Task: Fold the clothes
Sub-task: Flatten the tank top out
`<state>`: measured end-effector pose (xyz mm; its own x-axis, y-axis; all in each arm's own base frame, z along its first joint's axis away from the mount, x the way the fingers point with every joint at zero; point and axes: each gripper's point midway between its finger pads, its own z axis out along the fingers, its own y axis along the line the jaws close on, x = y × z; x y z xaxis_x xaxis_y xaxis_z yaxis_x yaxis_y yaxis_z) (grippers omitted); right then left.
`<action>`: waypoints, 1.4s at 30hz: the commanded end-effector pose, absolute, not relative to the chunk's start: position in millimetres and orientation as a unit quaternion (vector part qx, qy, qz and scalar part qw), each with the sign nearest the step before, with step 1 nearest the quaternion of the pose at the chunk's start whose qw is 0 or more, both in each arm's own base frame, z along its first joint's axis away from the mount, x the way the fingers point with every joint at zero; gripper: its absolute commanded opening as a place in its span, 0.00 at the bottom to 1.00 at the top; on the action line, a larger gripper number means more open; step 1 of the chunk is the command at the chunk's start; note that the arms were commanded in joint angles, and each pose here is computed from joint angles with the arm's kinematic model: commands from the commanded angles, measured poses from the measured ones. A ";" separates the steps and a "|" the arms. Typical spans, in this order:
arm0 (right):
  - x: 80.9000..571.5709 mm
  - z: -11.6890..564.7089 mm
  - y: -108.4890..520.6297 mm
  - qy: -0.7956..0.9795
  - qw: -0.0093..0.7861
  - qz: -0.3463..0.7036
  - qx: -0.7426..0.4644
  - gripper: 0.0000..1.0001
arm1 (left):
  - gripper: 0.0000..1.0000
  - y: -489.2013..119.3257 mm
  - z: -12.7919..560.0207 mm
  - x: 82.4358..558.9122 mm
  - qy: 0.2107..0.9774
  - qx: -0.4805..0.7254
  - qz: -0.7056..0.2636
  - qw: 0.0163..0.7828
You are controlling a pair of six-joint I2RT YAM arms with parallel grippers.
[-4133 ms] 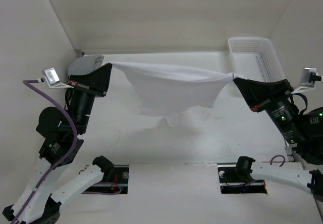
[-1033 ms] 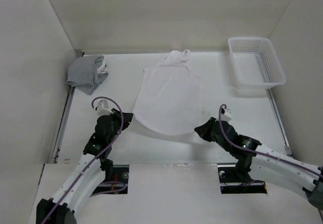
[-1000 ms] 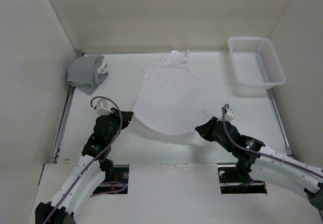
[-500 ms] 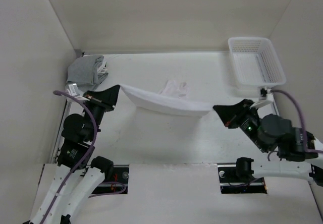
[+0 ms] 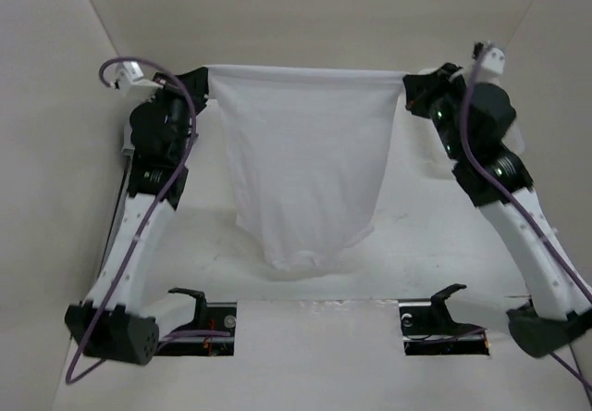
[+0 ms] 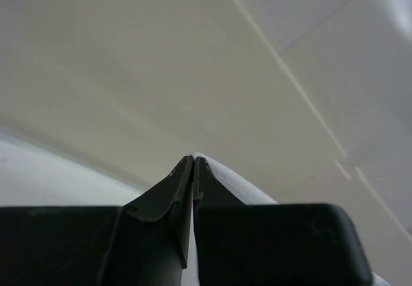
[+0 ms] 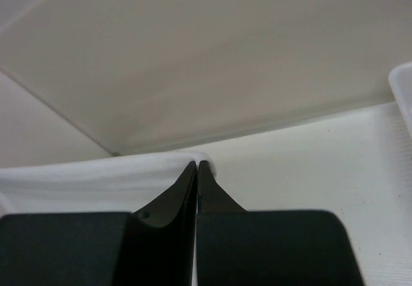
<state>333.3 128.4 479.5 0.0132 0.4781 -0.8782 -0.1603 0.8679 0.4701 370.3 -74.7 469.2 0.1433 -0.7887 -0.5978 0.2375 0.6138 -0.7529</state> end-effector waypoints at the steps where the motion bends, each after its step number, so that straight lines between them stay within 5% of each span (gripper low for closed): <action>1: 382.6 482.2 155.3 0.671 0.673 0.303 0.070 0.00 | 0.00 -65.5 461.9 419.6 0.560 -0.268 -0.363 0.695; 8: 449.9 529.0 150.0 0.666 0.682 0.292 0.078 0.00 | 0.00 -63.1 503.1 481.2 0.565 -0.249 -0.359 0.700; 20: 414.2 586.8 139.2 0.623 0.720 0.299 0.068 0.00 | 0.00 -39.2 560.1 437.0 0.519 -0.223 -0.327 0.757; 24: 403.6 538.3 130.1 0.651 0.700 0.281 0.087 0.00 | 0.00 -43.1 526.3 427.3 0.534 -0.230 -0.322 0.748; 29: 352.6 433.2 138.5 0.688 0.663 0.282 0.093 0.01 | 0.00 -62.9 413.0 394.7 0.589 -0.250 -0.312 0.703; 36: 248.4 250.0 171.4 0.778 0.543 0.308 0.075 0.01 | 0.00 -69.9 233.1 299.1 0.696 -0.278 -0.273 0.603; 42: 157.3 153.8 184.8 0.844 0.408 0.340 0.080 0.00 | 0.00 -71.8 172.6 216.8 0.746 -0.300 -0.284 0.522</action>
<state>176.0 188.5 164.2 -0.6170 0.3215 -0.7183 -0.2467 0.7877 0.5645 244.3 -76.4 195.0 -0.2275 -0.7196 -0.6561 -0.0707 0.6841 -0.7259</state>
